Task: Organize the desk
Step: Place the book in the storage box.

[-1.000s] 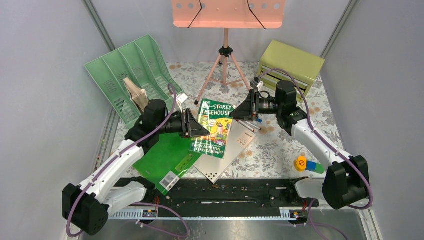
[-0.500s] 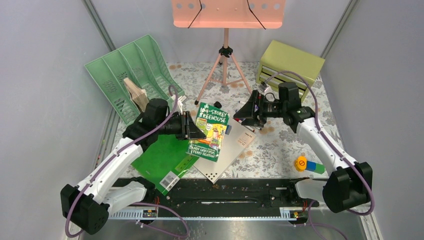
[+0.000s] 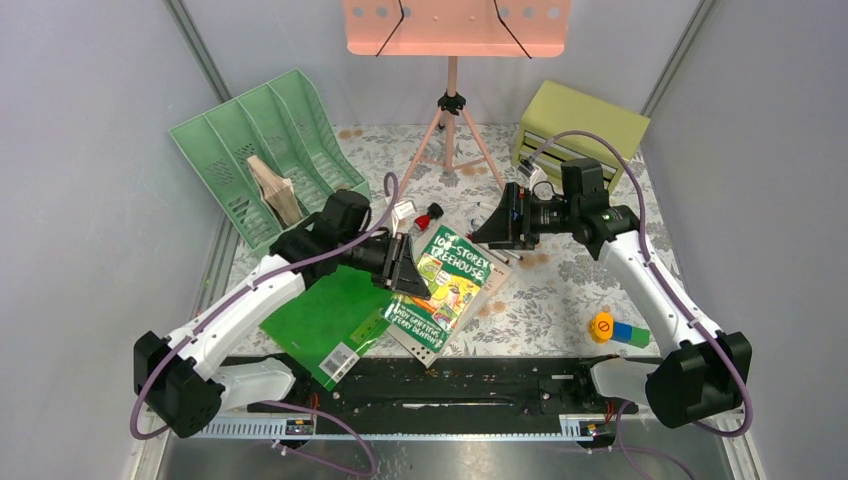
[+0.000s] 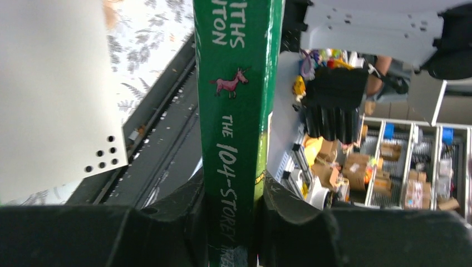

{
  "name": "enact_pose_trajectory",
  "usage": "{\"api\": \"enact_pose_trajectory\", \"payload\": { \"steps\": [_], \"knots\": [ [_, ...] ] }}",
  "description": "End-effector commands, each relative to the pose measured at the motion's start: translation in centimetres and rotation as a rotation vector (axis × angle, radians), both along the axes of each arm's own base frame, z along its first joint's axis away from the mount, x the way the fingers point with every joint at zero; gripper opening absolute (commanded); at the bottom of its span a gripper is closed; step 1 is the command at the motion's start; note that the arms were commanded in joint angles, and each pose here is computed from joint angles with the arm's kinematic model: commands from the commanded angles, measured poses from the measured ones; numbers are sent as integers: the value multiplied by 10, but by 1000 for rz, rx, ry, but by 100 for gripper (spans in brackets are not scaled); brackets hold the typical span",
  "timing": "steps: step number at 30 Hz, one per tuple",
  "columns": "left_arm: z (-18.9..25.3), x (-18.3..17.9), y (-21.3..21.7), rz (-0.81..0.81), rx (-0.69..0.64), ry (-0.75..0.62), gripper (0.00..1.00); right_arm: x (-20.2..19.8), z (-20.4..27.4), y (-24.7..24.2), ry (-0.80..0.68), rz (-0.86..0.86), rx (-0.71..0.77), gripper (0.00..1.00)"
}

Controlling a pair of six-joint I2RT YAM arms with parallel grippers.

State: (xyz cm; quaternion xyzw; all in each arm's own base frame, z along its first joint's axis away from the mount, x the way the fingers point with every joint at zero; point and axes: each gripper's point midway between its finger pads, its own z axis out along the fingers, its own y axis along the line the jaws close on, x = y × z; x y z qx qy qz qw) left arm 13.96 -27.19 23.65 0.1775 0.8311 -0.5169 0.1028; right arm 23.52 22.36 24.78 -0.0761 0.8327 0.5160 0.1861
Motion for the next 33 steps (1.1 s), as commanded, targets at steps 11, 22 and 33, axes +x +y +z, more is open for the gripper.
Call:
{"api": "enact_pose_trajectory", "payload": {
  "steps": [11, 22, 33],
  "knots": [
    [76, -29, -26, -250, -237, -92, 0, -45, 59, 16, -143, 277, 222, 100],
    [82, -29, -31, -250, -239, -113, 3, -64, 61, 26, -57, 360, 310, 82],
    [79, 13, -22, 0, -74, -276, 65, -62, 76, 32, -60, 386, 370, 0]
  ]
}}
